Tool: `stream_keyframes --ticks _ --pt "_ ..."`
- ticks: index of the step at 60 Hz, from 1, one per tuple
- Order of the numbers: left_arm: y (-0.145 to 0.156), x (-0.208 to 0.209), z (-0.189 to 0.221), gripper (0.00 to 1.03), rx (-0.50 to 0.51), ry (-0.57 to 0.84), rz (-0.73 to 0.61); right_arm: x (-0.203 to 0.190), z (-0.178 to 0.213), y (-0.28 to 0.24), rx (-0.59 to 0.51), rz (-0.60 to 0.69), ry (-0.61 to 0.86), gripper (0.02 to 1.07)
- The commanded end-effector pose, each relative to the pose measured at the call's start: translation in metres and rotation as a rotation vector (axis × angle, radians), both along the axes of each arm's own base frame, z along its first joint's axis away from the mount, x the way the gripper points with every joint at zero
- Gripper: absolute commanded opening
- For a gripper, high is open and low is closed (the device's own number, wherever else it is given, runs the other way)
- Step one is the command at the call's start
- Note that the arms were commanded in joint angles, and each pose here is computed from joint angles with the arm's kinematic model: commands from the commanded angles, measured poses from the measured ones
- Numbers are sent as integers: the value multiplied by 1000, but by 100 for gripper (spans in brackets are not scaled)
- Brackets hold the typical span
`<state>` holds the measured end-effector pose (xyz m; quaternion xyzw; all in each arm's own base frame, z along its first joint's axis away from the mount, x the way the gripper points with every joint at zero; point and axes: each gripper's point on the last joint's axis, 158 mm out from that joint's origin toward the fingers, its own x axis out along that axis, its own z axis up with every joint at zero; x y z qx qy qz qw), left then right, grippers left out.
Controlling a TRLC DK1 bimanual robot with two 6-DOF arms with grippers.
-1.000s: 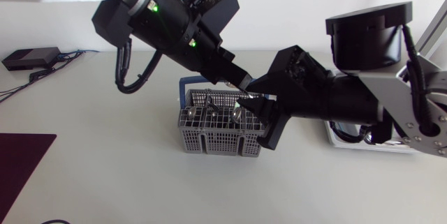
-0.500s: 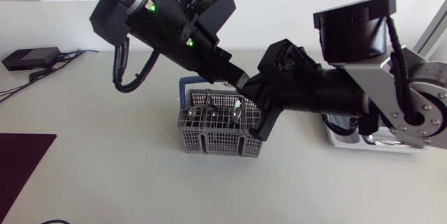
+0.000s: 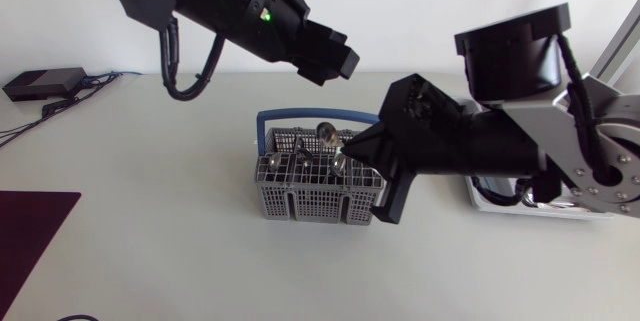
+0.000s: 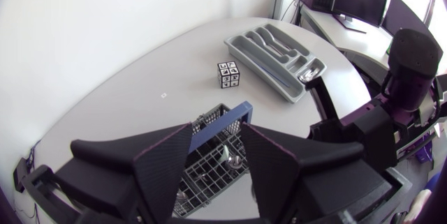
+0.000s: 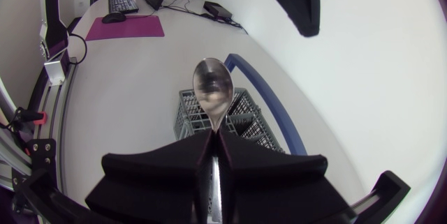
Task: Transfer all utensils from the basket to the drawer tray.
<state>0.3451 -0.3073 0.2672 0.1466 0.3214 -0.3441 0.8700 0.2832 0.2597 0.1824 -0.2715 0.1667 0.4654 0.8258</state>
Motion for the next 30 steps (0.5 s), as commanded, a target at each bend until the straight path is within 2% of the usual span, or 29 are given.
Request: stream_keyframes --ticks 1,10,17,22,30 --pt "11 2 28 60 -31 -71 -2 -5 -12 -18 -22 -1 20 7" --pt "39 7 20 60 17 -93 22 -6 -15 -56 -20 -7 55 7" --pt "63 0 -7 60 116 -86 3 -2 -23 -90 -35 -24 84 7" --pt "83 -8 -35 60 223 -90 -16 1 -33 -117 -64 -38 102 7" --pt "108 -6 -60 59 276 -76 5 8 -51 -161 -101 -69 135 7"
